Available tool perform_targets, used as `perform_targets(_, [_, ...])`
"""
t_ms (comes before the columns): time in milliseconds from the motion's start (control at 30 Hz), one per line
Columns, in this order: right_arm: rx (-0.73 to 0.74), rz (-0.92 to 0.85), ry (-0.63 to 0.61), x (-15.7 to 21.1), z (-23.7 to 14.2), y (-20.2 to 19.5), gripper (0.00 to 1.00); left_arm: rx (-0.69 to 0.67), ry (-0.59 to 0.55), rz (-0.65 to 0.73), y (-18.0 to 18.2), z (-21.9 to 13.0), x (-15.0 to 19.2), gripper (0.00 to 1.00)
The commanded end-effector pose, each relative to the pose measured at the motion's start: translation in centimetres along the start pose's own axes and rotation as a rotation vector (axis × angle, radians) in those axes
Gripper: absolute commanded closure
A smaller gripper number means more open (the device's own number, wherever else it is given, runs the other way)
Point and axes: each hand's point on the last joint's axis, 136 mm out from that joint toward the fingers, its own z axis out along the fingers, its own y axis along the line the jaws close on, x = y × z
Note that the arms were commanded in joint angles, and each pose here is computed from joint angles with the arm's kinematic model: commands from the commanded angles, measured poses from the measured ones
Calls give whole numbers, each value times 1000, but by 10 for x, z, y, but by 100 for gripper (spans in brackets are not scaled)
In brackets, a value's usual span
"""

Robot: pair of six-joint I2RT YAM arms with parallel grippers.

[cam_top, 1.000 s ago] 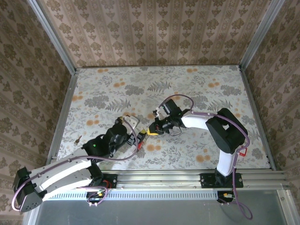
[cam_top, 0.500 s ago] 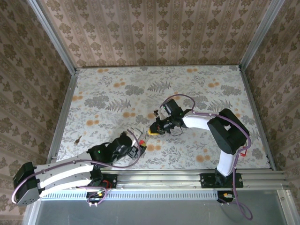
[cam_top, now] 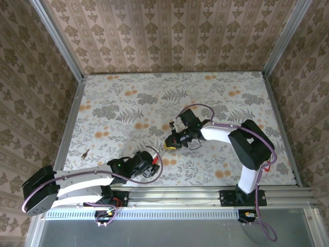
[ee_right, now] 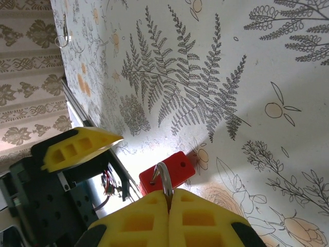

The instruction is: Unlock with the key

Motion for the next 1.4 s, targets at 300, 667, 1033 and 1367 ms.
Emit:
perform_targets(300, [2,-11,0,-4,-6,8,100,-55,10,4,-6,20,-22,46])
perform_targets(667, [23,44,45,-2,-10,1,100,-189,114,86,3,23,-6,68])
perform_targets(1033, [44,73,75,-3,-3,-9,100,-353,180,183,6,24,-8,74])
perform_targets(1367, [120,102,84,-4,-11,-28,100,-233,142,173,-21,34,-9,66])
